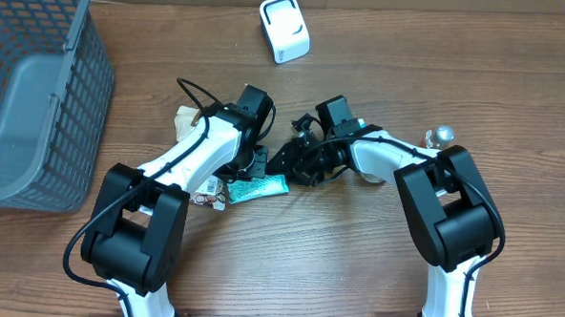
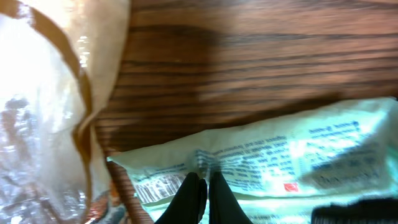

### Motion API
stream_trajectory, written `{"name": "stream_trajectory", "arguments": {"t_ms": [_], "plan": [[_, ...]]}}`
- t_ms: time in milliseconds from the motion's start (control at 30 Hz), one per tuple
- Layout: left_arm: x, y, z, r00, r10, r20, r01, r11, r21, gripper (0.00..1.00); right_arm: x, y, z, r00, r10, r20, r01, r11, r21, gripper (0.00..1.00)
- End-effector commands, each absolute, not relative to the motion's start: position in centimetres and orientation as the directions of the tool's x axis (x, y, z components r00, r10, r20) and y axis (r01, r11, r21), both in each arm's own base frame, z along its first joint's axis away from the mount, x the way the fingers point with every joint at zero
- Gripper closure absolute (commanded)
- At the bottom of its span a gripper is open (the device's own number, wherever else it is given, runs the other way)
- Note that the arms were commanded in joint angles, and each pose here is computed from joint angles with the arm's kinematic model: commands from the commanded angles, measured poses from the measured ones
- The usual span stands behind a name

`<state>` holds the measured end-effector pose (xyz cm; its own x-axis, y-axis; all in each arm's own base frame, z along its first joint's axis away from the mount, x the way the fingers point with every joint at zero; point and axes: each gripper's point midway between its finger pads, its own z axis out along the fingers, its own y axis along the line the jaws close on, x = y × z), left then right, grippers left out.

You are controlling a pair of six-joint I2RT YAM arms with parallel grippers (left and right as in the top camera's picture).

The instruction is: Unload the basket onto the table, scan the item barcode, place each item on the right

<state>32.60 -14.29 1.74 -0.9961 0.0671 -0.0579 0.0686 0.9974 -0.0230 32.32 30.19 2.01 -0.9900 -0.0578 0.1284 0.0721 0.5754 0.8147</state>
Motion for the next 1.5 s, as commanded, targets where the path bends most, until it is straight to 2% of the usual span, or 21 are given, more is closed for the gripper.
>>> {"name": "stream_trajectory", "arguments": {"t_ms": [0,133,333,567,767,1100,1367,1467], "plan": [[34.0,-16.1,3.1,-0.995,0.049,-0.084,0.058,0.993,-0.102,0.96,32.5,29.4,2.6,-0.99,-0.061,0.128,0.072,0.561,0.824,0.6],[34.5,-16.4,3.6,-0.994,0.049,-0.097,0.06,0.992,-0.112,0.94,32.1,29.2,2.4,-0.989,-0.077,0.125,0.059,0.567,0.821,0.6],[34.2,-13.5,3.3,-0.994,0.05,-0.095,0.046,0.998,0.047,0.94,31.8,29.1,2.3,-0.988,-0.086,0.127,0.056,0.573,0.818,0.58],[32.7,-12.4,0.9,-0.998,0.051,-0.035,0.047,0.994,0.098,0.96,31.4,28.9,2.1,-0.984,-0.084,0.154,0.077,0.582,0.809,0.57],[31.8,-12.2,-1.3,-0.998,0.045,0.035,0.048,0.993,0.11,0.96,30.9,28.7,1.9,-0.98,-0.085,0.178,0.093,0.596,0.798,0.56],[31.8,-12.3,-1.4,-0.998,0.056,0.037,0.059,0.993,0.105,0.96,31.1,30.6,1.9,-0.989,-0.102,0.109,0.026,0.599,0.8,0.58],[31.8,-12.3,-1.4,-0.998,0.056,0.038,0.059,0.993,0.106,0.96,31.9,31.5,2.0,-0.994,-0.076,0.08,0.019,0.598,0.802,0.7],[31.8,-12.3,-1.4,-0.998,0.056,0.038,0.059,0.993,0.106,0.96,31.8,31.4,2.0,-0.993,-0.076,0.086,0.023,0.6,0.8,0.8]]}}
